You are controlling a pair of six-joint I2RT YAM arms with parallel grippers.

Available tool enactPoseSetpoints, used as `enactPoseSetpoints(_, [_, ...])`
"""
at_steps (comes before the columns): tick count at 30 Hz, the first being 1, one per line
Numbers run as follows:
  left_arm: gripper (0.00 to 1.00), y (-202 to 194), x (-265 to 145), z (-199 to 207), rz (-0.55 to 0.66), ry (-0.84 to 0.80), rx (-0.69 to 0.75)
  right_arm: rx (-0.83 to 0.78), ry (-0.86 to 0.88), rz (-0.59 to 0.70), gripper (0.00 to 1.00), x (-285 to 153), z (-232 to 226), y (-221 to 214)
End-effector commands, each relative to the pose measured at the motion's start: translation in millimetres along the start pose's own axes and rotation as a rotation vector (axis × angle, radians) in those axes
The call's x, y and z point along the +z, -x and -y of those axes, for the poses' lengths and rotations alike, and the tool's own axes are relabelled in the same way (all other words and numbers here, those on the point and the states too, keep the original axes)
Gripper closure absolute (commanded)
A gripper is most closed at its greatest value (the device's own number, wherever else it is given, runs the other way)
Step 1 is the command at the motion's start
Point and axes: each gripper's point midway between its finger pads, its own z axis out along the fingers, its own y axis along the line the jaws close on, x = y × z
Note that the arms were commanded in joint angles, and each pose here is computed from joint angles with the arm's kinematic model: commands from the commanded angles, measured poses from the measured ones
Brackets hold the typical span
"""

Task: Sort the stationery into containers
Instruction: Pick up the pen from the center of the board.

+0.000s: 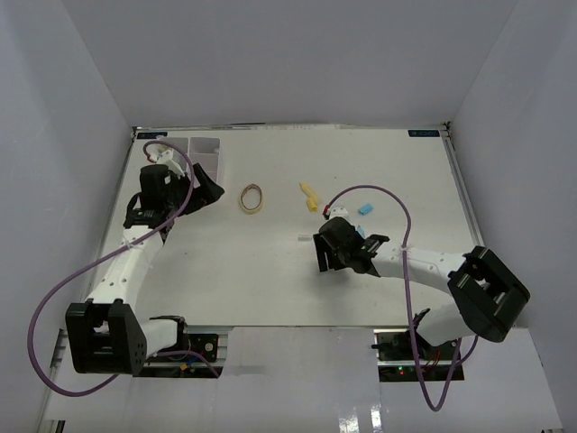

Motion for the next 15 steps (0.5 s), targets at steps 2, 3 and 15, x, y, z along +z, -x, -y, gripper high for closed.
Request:
enactPoseSetpoints(2, [0.02,-8,-5,3,-0.007,-0.028,0.038,0.049,-0.016,0.004,0.29,3,-7,16])
enactPoseSetpoints(3, [0.02,-10,-4,1,-0.009,-0.025,0.044,0.047,-0.024,-0.005,0.30,5,-6,13])
enactPoseSetpoints(15, [0.02,-35,4,0,-0.078,-0.050,0.035,0.041,-0.106,-0.070,0.46,24,6,-7])
